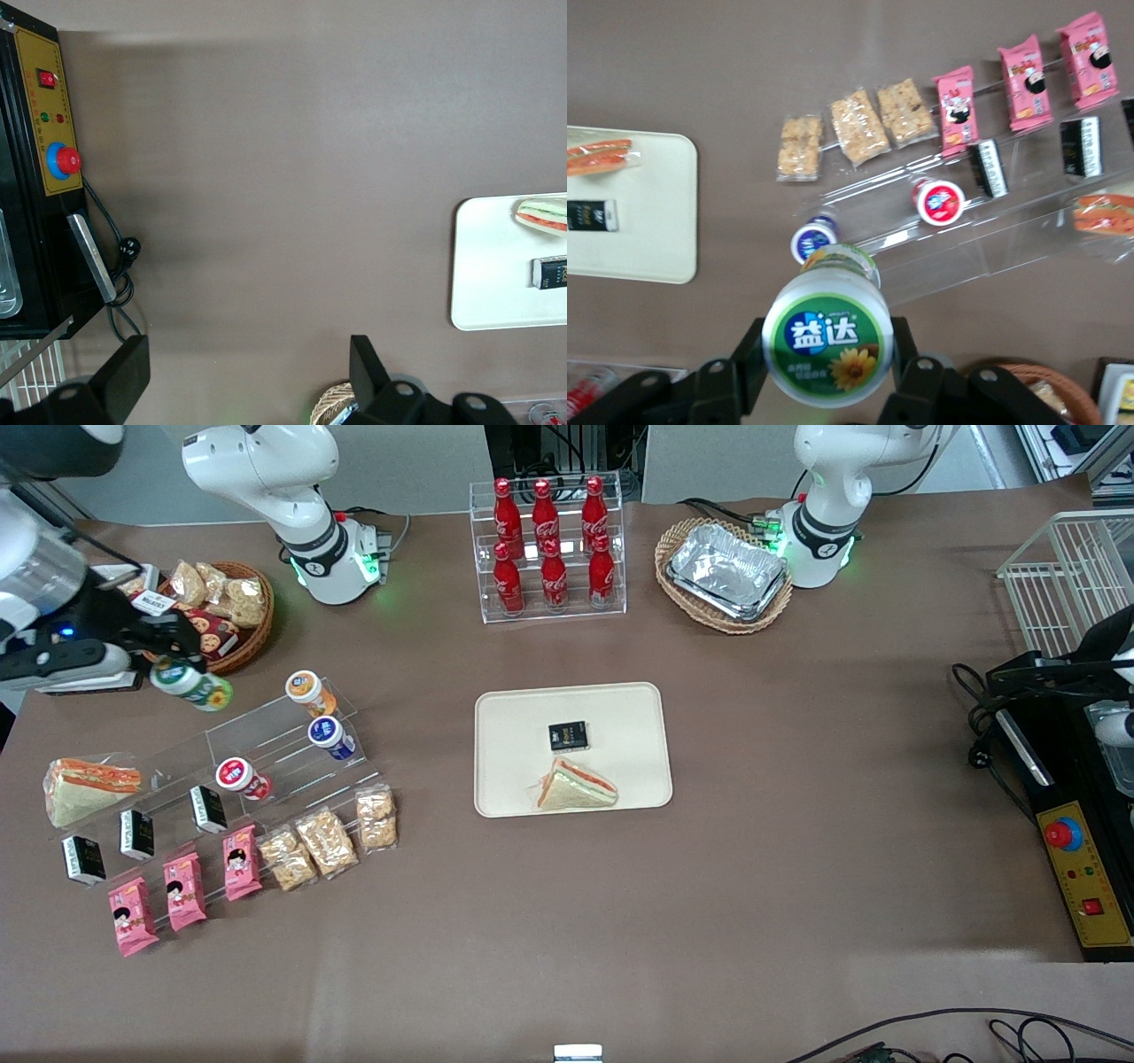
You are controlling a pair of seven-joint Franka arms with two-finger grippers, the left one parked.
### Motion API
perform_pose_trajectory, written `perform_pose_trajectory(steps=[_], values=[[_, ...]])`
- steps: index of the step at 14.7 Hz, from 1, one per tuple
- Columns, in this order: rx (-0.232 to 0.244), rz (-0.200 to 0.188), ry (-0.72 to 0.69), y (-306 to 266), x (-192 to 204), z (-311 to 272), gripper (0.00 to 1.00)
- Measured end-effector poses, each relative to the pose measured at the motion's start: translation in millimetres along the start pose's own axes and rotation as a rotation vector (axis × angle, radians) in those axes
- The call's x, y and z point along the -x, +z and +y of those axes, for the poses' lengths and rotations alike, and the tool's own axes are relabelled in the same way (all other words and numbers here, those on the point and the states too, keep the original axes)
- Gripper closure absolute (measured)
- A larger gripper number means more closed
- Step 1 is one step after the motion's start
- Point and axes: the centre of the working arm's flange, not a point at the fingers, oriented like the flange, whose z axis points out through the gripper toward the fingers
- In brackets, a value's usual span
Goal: Place green gum on tray
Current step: 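Carry the green-labelled bottle over to the cream tray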
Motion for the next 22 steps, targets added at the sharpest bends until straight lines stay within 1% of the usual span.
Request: perform_pose_trajectory(steps=[4,6,9,12,15,18,22], values=[[-0.01,-0.03,0.106,15.6,-4.5,-76.1,0.41],[0.0,-0.037,0.163,25.4,-4.7,-119.7,0.41],[0.009,-0.021,0.249,42.4,-2.7,-182.4,0.41],[0.0,-0.007,0.328,64.8,-0.9,-230.9,0.41],[-0.012,0.0,0.379,108.4,4.8,-263.7,0.41],[-0.029,0.02,0.41,173.2,18.2,-280.1,0.41],[-0.035,0.02,0.455,249.7,46.0,-305.3,0.41]])
